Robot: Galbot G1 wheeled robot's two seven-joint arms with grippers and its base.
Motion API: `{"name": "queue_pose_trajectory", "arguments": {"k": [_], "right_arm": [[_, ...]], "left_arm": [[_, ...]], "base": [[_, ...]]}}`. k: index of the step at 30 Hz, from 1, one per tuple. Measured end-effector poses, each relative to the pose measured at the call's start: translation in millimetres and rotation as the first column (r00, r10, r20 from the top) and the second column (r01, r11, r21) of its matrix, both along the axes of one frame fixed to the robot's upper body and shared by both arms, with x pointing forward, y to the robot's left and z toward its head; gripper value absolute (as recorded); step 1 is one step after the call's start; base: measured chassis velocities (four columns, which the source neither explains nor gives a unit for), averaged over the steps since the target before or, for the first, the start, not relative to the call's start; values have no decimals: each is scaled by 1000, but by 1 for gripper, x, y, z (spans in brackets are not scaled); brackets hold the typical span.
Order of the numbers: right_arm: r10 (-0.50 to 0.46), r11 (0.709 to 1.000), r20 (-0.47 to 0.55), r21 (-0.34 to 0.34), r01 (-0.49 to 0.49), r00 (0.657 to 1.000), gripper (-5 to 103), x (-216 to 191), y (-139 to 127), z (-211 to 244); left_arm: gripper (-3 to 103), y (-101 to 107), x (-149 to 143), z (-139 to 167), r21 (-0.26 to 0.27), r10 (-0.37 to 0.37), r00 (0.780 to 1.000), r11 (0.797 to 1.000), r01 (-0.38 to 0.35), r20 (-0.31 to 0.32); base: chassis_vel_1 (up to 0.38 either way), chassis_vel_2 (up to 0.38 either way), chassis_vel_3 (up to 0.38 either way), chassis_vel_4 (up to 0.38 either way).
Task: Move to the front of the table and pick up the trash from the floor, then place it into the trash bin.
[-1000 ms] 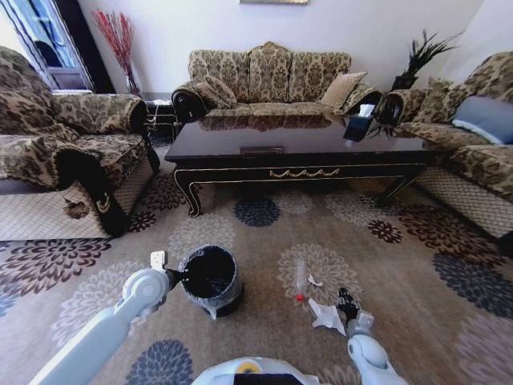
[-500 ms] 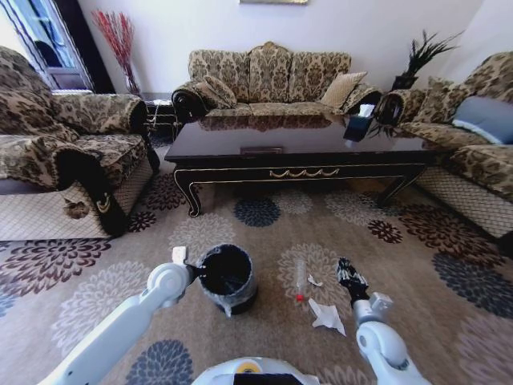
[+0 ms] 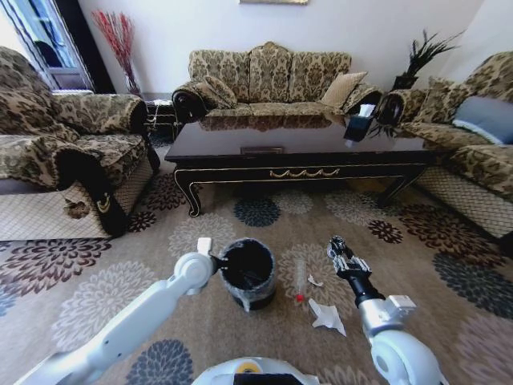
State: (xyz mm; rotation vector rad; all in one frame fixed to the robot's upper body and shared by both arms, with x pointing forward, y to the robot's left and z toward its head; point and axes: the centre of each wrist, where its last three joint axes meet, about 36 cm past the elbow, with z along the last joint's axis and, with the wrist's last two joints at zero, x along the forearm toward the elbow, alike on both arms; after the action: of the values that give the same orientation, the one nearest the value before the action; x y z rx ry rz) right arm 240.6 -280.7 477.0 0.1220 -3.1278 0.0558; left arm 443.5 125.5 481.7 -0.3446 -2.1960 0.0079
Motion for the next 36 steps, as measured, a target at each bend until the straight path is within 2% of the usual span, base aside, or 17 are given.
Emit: {"name": "queue_pose_trajectory", "arguments": {"k": [5,9,15,26,36], "right_arm": [[44,999,22,-24,-43,999,30,-7,6,7],[102,994,37,-55,-99,994,30,-17,13,14],[135,987,37,-89,-131,990,30,-22,17,12],[168,977,12,-136,-164,986,30,-32,27,-8],[195,972,-16,-131,-196,981,30,-42,43,-26]], "left_arm": [[2,-13,0,-1,0,-21,1000,1000,21,-2],[2,-39,-4,-4,4,-70,997,998,70,-13],[2,-56,-8,-8,3,-97,995,995,97,-26],[2,-73,-6,6,-9,-154,988,988,154,-17],[2,-83,-5,16,-24,-186,983,982,186,-7]], "base": [[0,0,0,0],[0,0,0,0],[0,0,0,0],[0,0,0,0],[0,0,0,0]]}}
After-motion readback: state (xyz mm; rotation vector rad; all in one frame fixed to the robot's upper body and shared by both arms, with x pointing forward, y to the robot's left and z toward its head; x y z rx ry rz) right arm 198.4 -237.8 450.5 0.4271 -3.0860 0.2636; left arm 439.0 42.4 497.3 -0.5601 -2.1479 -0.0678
